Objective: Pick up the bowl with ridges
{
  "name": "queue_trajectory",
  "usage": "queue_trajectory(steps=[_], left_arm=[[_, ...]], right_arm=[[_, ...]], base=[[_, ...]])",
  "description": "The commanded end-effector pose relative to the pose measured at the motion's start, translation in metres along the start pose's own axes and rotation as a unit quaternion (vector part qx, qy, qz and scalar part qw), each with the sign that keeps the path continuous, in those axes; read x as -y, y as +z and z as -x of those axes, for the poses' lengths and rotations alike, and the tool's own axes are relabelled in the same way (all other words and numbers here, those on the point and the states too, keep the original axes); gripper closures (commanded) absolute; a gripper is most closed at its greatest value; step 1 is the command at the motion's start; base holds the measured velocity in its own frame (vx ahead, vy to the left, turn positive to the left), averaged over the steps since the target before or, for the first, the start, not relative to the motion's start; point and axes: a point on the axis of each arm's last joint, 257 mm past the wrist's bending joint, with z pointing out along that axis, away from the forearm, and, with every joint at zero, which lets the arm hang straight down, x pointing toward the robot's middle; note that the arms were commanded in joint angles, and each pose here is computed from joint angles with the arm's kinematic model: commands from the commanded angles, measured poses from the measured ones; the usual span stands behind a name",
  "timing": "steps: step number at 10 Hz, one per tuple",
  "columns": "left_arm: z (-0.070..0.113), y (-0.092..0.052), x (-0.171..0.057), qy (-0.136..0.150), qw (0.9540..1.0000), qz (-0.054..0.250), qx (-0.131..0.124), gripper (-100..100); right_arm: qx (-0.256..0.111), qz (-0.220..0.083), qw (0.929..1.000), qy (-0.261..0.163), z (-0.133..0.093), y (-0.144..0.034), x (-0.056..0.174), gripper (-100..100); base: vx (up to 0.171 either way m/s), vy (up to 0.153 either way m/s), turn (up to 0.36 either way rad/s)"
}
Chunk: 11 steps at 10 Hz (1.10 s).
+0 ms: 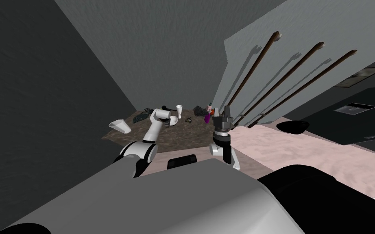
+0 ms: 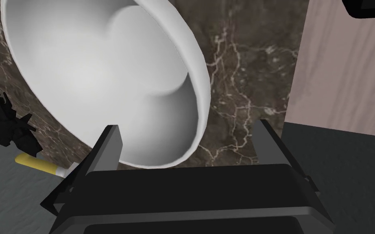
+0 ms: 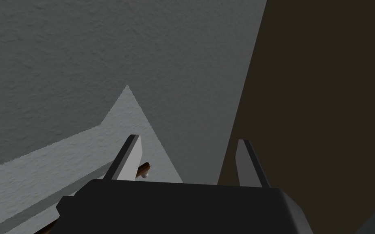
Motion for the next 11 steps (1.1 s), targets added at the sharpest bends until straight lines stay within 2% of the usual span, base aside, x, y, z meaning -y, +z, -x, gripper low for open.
queue_trajectory(steps=[1, 2, 3, 4, 11], left_arm=[[-0.010, 0.004, -0.013, 0.008, 0.9996, 0.026, -0.003, -100], [-0.007, 0.003, -0.008, 0.005, 0.9999, 0.016, -0.002, -100], [-0.008, 0.003, -0.009, 0.005, 0.9998, 0.018, -0.002, 0], [-0.003, 0.008, -0.010, 0.012, 0.9998, 0.017, -0.005, -100], [0.015, 0.025, -0.015, 0.033, 0.9992, 0.015, -0.014, -100]], right_arm=[[0.000, 0.000, 1.0000, 0.000, 0.000, 0.000, 0.000, 0], [0.000, 0.000, 1.0000, 0.000, 0.000, 0.000, 0.000, 0], [0.000, 0.000, 1.0000, 0.000, 0.000, 0.000, 0.000, 0], [0.000, 0.000, 1.0000, 0.000, 0.000, 0.000, 0.000, 0], [0.000, 0.000, 1.0000, 0.000, 0.000, 0.000, 0.000, 0]], base=[[0.027, -0.027, 0.003], [0.010, -0.012, -0.001], [0.000, 0.000, 0.000], [0.015, -0.044, 0.084], [0.015, -0.070, 0.073]])
